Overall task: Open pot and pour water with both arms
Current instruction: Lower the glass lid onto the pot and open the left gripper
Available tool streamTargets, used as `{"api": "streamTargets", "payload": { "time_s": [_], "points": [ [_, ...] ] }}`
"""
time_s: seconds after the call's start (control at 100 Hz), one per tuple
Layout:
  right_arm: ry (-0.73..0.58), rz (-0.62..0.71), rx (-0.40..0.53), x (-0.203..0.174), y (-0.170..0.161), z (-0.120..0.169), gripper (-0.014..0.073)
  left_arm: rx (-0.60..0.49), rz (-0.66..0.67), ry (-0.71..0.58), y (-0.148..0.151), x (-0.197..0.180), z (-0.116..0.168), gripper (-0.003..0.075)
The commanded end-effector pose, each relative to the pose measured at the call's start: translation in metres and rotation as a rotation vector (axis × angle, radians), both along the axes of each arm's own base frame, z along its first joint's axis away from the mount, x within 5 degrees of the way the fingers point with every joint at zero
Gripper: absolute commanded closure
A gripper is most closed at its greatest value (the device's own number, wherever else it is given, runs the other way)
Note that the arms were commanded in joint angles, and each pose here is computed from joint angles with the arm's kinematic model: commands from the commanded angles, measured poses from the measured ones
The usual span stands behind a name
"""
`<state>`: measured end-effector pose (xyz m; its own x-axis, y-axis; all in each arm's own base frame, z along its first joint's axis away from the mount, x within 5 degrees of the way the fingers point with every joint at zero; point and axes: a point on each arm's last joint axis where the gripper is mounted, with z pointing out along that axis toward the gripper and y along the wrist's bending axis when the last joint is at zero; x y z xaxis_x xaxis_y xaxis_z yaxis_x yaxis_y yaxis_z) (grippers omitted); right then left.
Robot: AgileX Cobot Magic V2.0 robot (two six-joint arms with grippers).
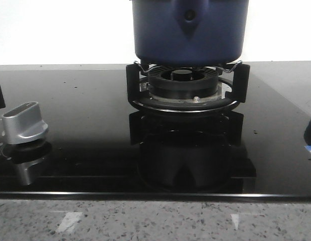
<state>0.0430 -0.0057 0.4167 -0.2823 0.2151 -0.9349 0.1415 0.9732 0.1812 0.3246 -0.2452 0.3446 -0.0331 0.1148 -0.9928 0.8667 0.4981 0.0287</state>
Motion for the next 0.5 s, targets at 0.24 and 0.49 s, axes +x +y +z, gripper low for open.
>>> {"api": "streamTargets", "payload": {
  "time_s": [0.24,0.49],
  "points": [
    [-0.089,0.007,-0.018,0.0,0.0,0.013,0.0663,-0.198,0.024,-0.096,0.034,-0.028,0.077,0.0232],
    [-0.046,0.062,-0.134,-0.001,0.002,-0.005,0.0663,-0.264,0.06,-0.085,0.084,-0.07,0.101,0.0507]
  ]
}}
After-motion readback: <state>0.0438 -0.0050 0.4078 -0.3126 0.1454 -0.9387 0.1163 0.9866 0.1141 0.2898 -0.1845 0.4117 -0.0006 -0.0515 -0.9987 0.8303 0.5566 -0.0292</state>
